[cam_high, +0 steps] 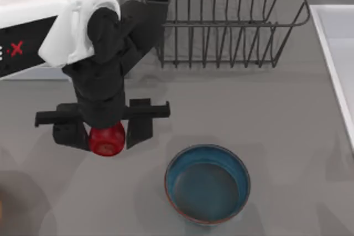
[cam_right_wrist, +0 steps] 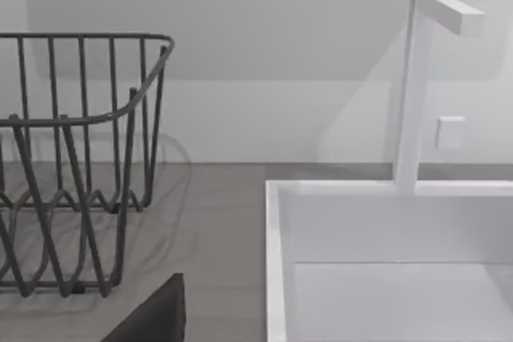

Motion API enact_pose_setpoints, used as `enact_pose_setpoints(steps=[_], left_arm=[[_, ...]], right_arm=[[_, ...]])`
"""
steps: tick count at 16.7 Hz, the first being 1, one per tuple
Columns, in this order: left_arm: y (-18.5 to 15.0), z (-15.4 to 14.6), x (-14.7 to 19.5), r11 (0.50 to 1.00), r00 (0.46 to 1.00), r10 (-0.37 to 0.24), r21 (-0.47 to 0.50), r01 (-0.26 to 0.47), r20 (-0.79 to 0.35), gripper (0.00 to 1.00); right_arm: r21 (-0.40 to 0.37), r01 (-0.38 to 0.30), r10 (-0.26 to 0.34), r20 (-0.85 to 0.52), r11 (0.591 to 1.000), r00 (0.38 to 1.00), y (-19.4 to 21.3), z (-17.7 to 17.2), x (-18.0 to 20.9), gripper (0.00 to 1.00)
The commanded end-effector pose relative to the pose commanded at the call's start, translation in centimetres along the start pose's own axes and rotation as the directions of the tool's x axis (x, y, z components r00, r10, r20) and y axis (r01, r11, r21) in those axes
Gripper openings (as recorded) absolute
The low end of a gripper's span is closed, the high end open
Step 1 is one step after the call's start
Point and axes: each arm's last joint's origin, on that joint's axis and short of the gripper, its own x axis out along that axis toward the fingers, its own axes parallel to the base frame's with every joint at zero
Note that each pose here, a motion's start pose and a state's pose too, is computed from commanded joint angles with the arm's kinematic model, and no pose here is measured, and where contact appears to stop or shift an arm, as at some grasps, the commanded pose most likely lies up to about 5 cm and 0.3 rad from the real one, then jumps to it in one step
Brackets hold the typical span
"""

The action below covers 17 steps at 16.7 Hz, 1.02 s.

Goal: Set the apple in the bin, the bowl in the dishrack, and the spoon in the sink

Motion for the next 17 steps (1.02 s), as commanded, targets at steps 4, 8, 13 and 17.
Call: enact_pose_setpoints(steps=[4, 8, 13, 17], left_arm=[[0.2, 0.1, 0.0, 0.998, 1.0, 0.014, -0.063, -0.014, -0.003, 0.0], [1.2, 0.5, -0.2, 0.949, 0.998, 0.058, -0.309, -0.059, -0.011, 0.0], [3.4, 1.1, -0.6, 0.678, 0.99, 0.14, -0.726, -0.117, -0.029, 0.0], [5.7, 1.4, -1.0, 0.261, 0.975, 0.214, -0.959, -0.109, -0.053, 0.0]], right_arm=[[0.0, 0.0, 0.0, 0.0, 1.0, 1.0, 0.0, 0.0, 0.0, 1.0], [0.0, 0.0, 0.0, 0.0, 1.0, 1.0, 0.0, 0.0, 0.0, 1.0], [0.0, 0.0, 0.0, 0.0, 1.0, 1.0, 0.0, 0.0, 0.0, 1.0], [0.0, 0.0, 0.0, 0.0, 1.0, 1.0, 0.0, 0.0, 0.0, 1.0]])
